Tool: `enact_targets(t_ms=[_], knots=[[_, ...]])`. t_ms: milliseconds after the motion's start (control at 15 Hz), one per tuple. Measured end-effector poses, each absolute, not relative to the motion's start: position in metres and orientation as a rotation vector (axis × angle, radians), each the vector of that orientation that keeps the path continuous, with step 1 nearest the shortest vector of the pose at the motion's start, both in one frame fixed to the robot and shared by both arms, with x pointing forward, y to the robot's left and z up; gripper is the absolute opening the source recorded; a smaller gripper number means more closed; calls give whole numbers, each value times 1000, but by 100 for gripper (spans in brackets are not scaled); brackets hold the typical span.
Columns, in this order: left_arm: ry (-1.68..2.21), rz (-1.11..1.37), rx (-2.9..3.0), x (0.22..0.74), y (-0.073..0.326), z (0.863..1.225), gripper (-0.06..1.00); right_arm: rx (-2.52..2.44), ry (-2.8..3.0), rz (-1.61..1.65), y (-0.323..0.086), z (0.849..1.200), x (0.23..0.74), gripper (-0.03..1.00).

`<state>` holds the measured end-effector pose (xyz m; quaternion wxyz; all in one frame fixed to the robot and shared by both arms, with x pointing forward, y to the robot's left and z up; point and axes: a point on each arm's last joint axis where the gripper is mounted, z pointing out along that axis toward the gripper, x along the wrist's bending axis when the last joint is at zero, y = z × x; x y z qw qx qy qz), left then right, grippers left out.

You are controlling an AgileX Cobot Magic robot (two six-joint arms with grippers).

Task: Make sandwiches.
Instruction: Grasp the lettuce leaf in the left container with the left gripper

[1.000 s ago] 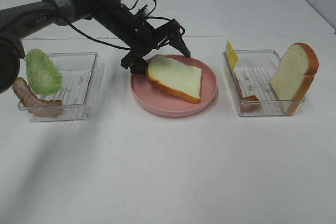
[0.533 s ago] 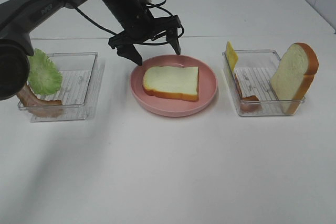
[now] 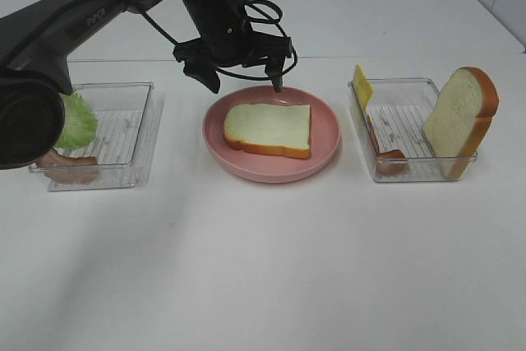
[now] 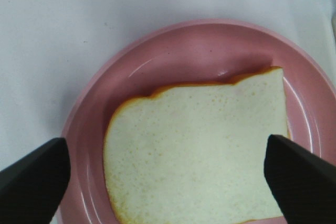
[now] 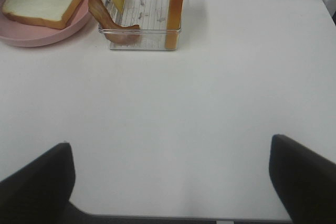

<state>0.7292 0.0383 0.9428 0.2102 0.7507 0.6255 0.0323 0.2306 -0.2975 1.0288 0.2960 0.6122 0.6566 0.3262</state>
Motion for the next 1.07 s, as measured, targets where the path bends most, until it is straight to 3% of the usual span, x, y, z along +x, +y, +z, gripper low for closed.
enact_targets(t_ms=[133,200,733,1067], knots=[[1702,111,2082,728,40,960,92,1628,1746,868,-297,1029,231,97],[1655,155,2047,727,48,995,92,1628,1746,868,-297,1029,231,97],[1555,344,1859,708,100,1122,92,1628,1746,868,-297,1029,231,97],[1659,374,1884,683,150,1146,91,1628,1746,868,-297,1029,231,97]])
